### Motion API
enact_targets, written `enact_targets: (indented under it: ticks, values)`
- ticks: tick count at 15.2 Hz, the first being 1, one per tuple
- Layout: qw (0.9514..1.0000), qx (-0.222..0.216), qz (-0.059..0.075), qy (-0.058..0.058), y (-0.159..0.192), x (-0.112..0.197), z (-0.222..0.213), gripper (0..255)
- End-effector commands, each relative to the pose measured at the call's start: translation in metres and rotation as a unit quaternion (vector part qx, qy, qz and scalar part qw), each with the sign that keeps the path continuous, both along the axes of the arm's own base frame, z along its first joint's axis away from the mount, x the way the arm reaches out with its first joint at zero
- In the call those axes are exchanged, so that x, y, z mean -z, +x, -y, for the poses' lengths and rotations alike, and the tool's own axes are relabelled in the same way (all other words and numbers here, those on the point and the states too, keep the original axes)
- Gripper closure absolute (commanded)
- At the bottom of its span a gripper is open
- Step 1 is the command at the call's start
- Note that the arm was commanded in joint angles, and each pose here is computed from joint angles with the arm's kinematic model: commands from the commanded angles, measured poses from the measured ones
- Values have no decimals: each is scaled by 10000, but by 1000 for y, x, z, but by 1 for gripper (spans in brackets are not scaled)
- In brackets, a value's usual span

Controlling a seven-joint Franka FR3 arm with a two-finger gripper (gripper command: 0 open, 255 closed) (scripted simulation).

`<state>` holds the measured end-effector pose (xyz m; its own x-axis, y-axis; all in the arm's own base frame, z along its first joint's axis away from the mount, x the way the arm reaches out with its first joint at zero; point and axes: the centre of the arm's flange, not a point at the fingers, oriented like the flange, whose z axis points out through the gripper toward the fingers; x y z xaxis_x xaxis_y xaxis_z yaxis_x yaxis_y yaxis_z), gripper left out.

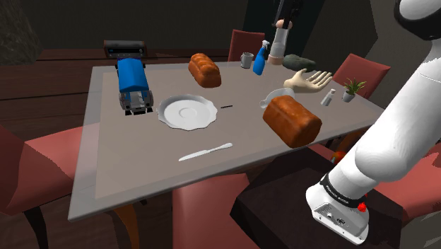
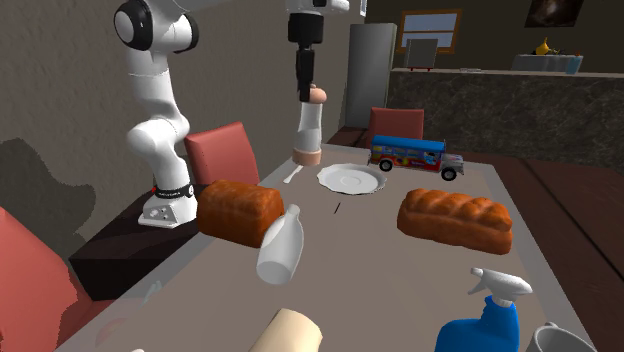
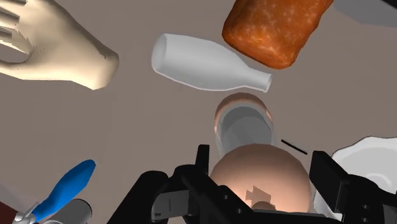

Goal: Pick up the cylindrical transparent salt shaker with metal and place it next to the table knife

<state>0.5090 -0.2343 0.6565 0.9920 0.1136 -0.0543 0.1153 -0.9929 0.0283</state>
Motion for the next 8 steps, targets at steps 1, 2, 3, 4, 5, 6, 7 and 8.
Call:
enact_targets:
  ticks: [1,2,3,4,5,6,7,8]
  values:
    - [10000,2,-2,-4,-11,-2,-25,255]
    - [10000,2,-2,-4,-16,-2,-38,255]
    - [10000,2,-2,-4,-21,-2,-50,255]
    - [10000,2,-2,-4,-26,-2,-62,255]
    - [10000,2,-2,-4,-31,-2,-74,255]
    - [10000,2,-2,-4,-36,-2,-86,255]
    - [10000,2,-2,-4,-42,-2,-98,255]
    - [10000,2,-2,-4,-47,-2,-111,255]
